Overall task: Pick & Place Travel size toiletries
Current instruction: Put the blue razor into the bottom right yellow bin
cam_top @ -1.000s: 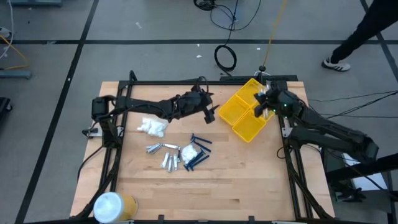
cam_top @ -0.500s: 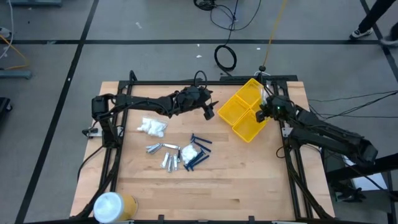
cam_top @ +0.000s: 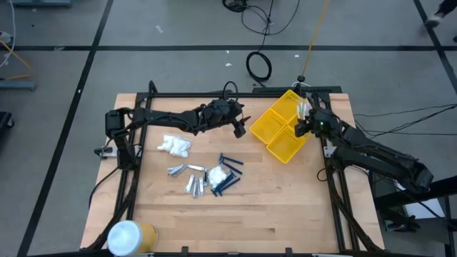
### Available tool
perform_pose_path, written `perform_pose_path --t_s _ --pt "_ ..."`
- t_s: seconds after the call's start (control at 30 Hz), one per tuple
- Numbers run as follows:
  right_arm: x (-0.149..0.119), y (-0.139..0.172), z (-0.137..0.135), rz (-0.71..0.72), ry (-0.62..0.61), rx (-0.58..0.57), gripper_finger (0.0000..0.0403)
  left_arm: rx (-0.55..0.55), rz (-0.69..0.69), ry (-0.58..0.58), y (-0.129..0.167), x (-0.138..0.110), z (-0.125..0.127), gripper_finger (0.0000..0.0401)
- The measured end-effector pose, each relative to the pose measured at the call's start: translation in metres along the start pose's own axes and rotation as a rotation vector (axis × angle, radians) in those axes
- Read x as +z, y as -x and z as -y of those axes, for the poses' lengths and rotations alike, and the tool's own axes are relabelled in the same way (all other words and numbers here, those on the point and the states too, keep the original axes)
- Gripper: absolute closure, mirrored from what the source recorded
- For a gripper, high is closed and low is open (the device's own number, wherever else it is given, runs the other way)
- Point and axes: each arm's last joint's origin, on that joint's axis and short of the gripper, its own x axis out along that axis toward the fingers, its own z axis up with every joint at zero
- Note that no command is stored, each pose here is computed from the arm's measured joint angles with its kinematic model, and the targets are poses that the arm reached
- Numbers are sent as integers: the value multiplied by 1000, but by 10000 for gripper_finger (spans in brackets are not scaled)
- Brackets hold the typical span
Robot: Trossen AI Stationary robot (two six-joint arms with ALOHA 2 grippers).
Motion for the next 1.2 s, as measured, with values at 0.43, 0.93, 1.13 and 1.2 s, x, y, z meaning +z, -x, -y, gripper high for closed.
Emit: perform_pose_path --t_s 0.43,0.93,1.13,1.2 --pt "19 13 -6 215 -31 147 136 0 -12 -24 0 -1 0 148" --pt "20 13 -6 219 -32 143 138 -1 -12 -23 0 -1 0 148" --pt "20 13 -6 219 -32 142 136 -1 -12 3 0 -1 0 148" --pt "20 13 -6 219 -32 142 136 -1 -12 5 0 -1 0 148"
